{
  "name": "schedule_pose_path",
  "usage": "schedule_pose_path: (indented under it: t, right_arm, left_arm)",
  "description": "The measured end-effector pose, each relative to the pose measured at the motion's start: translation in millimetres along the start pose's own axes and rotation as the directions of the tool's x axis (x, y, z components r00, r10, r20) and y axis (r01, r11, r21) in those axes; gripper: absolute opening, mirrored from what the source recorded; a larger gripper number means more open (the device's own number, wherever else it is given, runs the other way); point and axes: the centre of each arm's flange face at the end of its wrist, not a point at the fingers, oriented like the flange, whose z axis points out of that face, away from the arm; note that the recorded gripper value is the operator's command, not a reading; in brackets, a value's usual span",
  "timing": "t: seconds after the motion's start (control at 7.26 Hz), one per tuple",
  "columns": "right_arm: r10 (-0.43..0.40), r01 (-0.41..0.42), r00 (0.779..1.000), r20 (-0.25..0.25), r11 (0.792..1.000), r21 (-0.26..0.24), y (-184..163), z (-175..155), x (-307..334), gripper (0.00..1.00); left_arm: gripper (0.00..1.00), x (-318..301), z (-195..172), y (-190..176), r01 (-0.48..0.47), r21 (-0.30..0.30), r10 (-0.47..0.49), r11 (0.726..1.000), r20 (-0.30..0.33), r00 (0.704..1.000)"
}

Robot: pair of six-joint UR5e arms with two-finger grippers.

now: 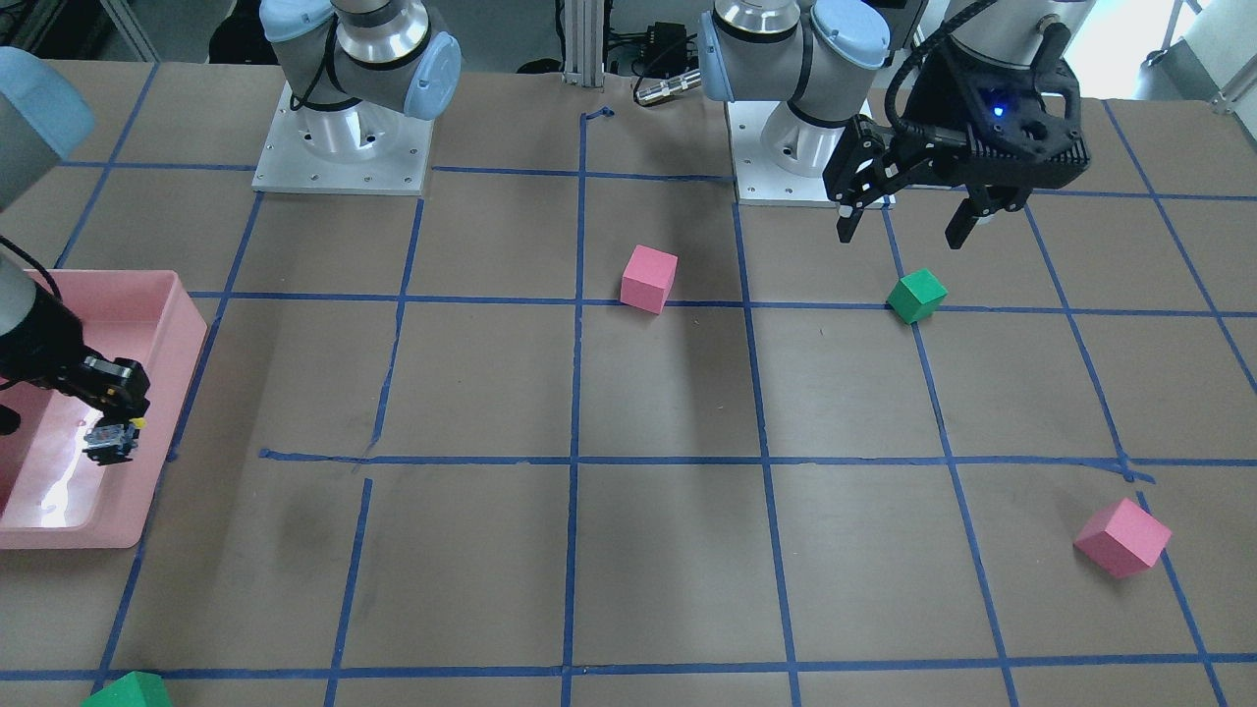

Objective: Align button upright
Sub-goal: 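Lift the button out of the bin and carry it to the table center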

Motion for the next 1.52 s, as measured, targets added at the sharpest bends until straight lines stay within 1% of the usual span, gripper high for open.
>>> schedule_pose_path:
  t: [0.14, 0.28, 0.55, 0.69, 0.83, 0.96, 1.1, 1.24, 1.38, 1.52]
  right_arm:
    - [-0.008, 0.008, 1.0, -0.009, 1.0, 0.004, 3, 0, -59, 0.0]
    - [-0.032, 0.032, 0.999, -0.009, 0.999, 0.002, 2, 6, -117, 0.0]
    - [-0.121, 0.121, 0.993, 0.007, 0.992, -0.02, -3, 27, -207, 0.0]
    - [-0.156, 0.157, 0.987, 0.033, 0.987, -0.032, 2, 37, -244, 0.0]
    - [-0.167, 0.171, 0.983, 0.073, 0.984, -0.052, 8, 50, -277, 0.0]
    - [-0.162, 0.169, 0.981, 0.107, 0.983, -0.066, 12, 60, -307, 0.0]
    - [-0.142, 0.152, 0.982, 0.123, 0.986, -0.074, 15, 67, -338, 0.0]
    - [-0.116, 0.127, 0.985, 0.129, 0.989, -0.08, 19, 73, -367, 0.0]
    - [-0.094, 0.109, 0.985, 0.145, 0.989, -0.096, 22, 82, -389, 0.0]
    - [-0.069, 0.092, 0.982, 0.178, 0.988, -0.125, 25, 91, -403, 0.0]
  left_arm:
    - [1.0, 0, 0, 0, 0.0, 0.001, 0.0, 1.0, 0.001, 1.0]
    - [1.0, 0, -1, 0, 0.0, 0.002, 0.0, 1.0, 0.002, 1.0]
    - [1.0, -1, -2, 0, 0.001, 0.003, -0.001, 1.0, 0.003, 1.0]
    - [1.0, -1, -2, 0, 0.001, 0.003, -0.001, 1.0, 0.002, 1.0]
    - [1.0, 0, -2, 0, 0.001, 0.003, -0.001, 1.0, 0.001, 1.0]
    - [1.0, 0, -1, 0, 0.0, 0.002, 0.0, 1.0, 0.001, 1.0]
    - [1.0, 0, -1, 0, 0.0, 0.001, 0.0, 1.0, 0.0, 1.0]
    - [1.0, 0, 0, 0, 0.0, 0.001, 0.0, 1.0, 0.0, 1.0]
    - [1.0, 0, 0, 1, 0.0, 0.0, 0.0, 1.0, 0.0, 1.0]
    - [1.0, 0, 0, 1, 0.0, 0.001, 0.0, 1.0, 0.0, 1.0]
